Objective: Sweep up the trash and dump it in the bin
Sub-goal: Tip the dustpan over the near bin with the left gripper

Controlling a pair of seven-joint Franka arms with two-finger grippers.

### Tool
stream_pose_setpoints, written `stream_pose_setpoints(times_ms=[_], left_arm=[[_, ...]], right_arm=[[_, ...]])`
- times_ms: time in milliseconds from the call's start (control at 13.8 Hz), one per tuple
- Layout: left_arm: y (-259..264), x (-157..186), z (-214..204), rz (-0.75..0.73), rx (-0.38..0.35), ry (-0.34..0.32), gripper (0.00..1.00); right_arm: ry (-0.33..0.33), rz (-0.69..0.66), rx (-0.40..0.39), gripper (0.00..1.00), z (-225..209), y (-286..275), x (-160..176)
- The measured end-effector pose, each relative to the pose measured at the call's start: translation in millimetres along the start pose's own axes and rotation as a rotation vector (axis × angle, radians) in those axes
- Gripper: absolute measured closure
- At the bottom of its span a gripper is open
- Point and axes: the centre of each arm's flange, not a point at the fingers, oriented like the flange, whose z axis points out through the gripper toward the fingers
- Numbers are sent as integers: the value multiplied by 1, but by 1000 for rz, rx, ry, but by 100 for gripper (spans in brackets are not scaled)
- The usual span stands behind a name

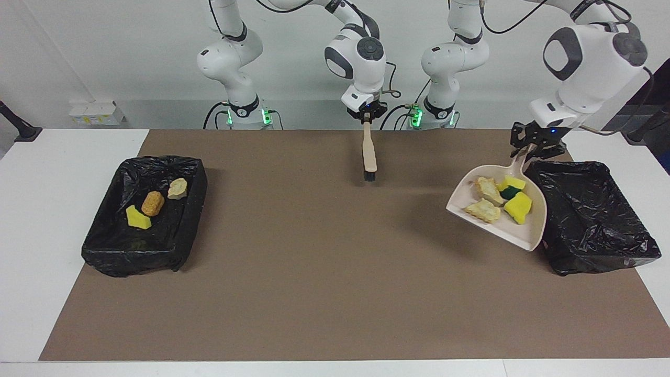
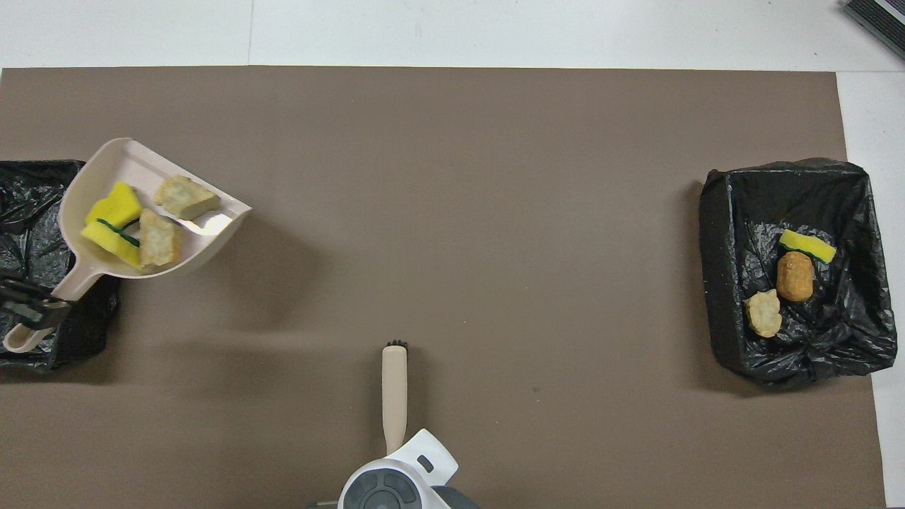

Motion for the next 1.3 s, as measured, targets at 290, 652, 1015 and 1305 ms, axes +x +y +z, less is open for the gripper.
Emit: stream_pose_setpoints(times_ms=[290,652,1015,1305], left_arm=[[-73,-60,-29,-36,33,57,69],[-142,-128,-40,55,195,-27,69],[-230,-164,-46,345,375,-224,69],[-224,-112,-45,565,472,-407,69]], right_arm=[[-9,-42,-7,74,7,4,11],[-37,-52,16,74,7,8,16],[-68,-31,43,67,4,17,28],[-73,0,52,49,1,23,43]])
